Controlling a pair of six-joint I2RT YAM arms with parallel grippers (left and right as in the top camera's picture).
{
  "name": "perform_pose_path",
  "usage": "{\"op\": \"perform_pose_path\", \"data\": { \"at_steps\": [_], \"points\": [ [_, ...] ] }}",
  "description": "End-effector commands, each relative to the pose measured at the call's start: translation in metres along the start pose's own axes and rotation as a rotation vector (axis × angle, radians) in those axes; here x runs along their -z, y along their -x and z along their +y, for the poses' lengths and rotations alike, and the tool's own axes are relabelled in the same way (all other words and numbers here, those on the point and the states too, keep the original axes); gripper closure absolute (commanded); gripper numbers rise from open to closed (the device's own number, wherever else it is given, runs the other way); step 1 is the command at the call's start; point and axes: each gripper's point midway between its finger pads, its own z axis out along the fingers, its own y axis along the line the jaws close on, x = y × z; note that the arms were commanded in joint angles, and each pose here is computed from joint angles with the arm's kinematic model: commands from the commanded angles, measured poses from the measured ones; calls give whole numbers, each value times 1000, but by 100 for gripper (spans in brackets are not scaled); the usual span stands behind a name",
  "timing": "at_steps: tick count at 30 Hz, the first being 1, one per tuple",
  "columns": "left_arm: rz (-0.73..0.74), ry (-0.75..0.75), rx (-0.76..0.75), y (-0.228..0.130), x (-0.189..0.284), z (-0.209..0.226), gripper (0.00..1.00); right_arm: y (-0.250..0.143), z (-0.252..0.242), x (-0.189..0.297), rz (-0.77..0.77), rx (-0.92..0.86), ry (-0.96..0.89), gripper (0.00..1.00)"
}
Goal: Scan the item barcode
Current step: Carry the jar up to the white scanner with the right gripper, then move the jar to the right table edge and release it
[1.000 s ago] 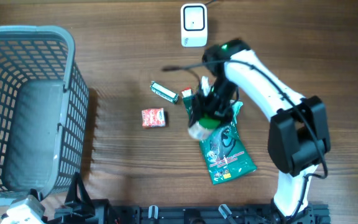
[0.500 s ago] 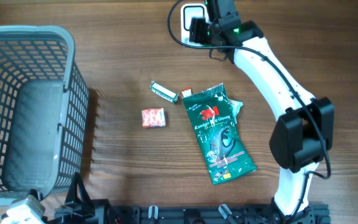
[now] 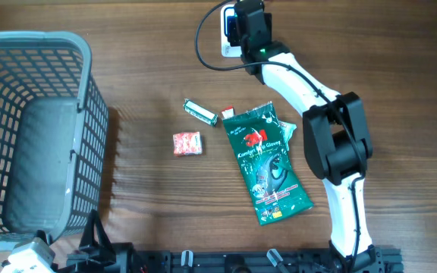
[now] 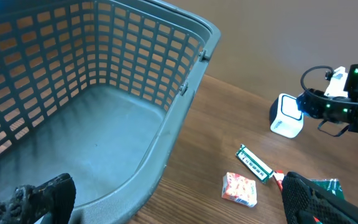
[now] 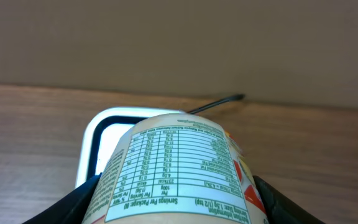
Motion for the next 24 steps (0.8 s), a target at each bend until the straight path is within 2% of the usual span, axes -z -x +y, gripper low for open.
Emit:
{"op": "perform_pose_path", "data": {
  "at_steps": [1, 5, 11, 15, 20, 24],
  "points": [
    [-5, -15, 2, 0, 2, -1, 0, 12, -13, 7, -39, 47, -132, 33],
    [-5, -15, 1, 0, 2, -1, 0, 17, -26, 15, -30, 50, -193, 29],
    [-5, -15, 1, 0, 2, -1, 0, 36, -91, 55, 48, 61, -352, 29],
    [-5, -15, 1, 0, 2, -1, 0, 16, -168, 86, 199, -103, -472, 29],
    [-5, -15, 2, 0, 2, -1, 0, -43, -286, 108, 433, -314, -610, 26],
    [-5, -15, 2, 0, 2, -1, 0, -83, -388, 128, 495, -591, -679, 26]
  ]
}}
